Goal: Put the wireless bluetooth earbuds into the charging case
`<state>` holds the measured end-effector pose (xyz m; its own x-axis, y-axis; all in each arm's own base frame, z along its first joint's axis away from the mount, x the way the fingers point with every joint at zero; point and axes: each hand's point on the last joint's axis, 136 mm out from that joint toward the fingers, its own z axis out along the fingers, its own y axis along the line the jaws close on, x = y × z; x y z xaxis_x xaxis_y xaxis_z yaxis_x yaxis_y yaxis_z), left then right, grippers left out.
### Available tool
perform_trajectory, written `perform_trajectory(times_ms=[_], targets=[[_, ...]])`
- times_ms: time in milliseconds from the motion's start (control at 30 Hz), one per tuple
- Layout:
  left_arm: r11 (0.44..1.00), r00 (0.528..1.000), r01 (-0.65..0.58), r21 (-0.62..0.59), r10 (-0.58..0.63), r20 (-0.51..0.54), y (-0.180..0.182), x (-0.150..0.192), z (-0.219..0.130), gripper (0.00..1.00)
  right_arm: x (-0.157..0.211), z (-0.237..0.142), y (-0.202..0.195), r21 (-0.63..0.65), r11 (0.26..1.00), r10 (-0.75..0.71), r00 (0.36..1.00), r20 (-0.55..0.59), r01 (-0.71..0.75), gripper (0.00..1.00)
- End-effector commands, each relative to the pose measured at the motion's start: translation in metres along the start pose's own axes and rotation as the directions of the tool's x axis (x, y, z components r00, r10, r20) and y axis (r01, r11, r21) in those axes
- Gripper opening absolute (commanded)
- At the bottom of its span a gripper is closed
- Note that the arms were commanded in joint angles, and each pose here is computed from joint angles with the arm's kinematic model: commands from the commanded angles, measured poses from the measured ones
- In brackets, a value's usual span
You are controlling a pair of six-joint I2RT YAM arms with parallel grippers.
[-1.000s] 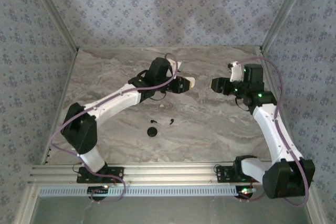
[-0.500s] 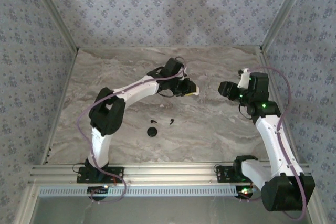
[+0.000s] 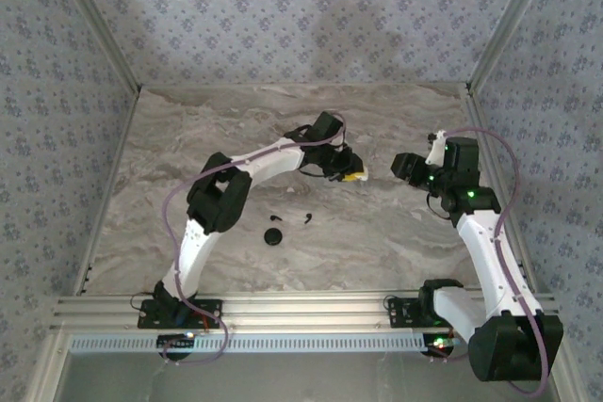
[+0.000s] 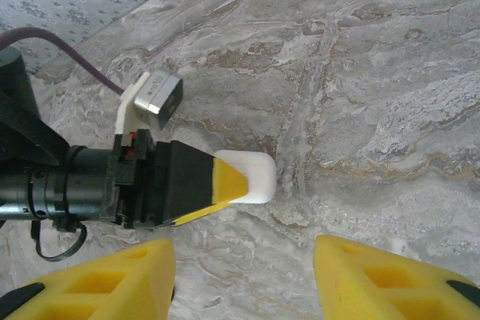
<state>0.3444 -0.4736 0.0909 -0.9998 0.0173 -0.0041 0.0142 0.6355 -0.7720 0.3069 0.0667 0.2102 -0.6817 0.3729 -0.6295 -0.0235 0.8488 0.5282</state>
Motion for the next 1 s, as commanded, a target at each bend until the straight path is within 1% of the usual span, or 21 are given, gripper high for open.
perform_trajectory(times_ms=[0, 100, 167, 200, 400, 533, 900, 967], targets=[[1.0, 0.999, 0.021, 0.011, -0.021, -0.049, -0.006, 0.006, 0.012, 0.16, 0.0, -0.003, 0.004, -0.025, 0.999, 0.034, 0.999, 0.009, -0.034, 0.53], [1.0, 0.998, 0.023, 0.005, -0.022, -0.06, -0.007, 0.006, 0.02, 0.16, 0.002, -0.003, 0.004, -0.029, 0.999, 0.045, 0.999, 0.005, -0.045, 0.53], [0.999, 0.997, 0.035, -0.015, -0.036, -0.074, 0.001, 0.008, 0.026, 0.18, 0.0, -0.005, 0.004, -0.025, 0.999, 0.047, 0.999, 0.017, -0.046, 0.53], [1.0, 0.997, 0.025, -0.002, -0.025, -0.067, -0.007, 0.004, 0.025, 0.18, 0.0, -0.005, 0.003, -0.022, 0.999, 0.049, 0.999, 0.022, -0.048, 0.53], [0.998, 0.996, 0.049, -0.029, -0.051, -0.071, 0.002, 0.004, 0.033, 0.19, -0.005, -0.008, 0.008, -0.041, 0.998, 0.051, 0.998, 0.037, -0.05, 0.53], [0.998, 0.996, 0.053, -0.045, -0.056, -0.069, 0.005, 0.006, 0.036, 0.19, -0.006, -0.009, 0.01, -0.05, 0.997, 0.054, 0.998, 0.04, -0.052, 0.52], [0.991, 0.993, 0.087, -0.105, -0.094, -0.073, 0.021, 0.011, 0.039, 0.24, -0.005, -0.016, 0.01, -0.039, 0.998, 0.052, 0.997, 0.052, -0.05, 0.53], [0.989, 0.992, 0.092, -0.118, -0.101, -0.073, 0.024, 0.012, 0.039, 0.26, -0.006, -0.018, 0.01, -0.037, 0.998, 0.053, 0.997, 0.059, -0.051, 0.53]])
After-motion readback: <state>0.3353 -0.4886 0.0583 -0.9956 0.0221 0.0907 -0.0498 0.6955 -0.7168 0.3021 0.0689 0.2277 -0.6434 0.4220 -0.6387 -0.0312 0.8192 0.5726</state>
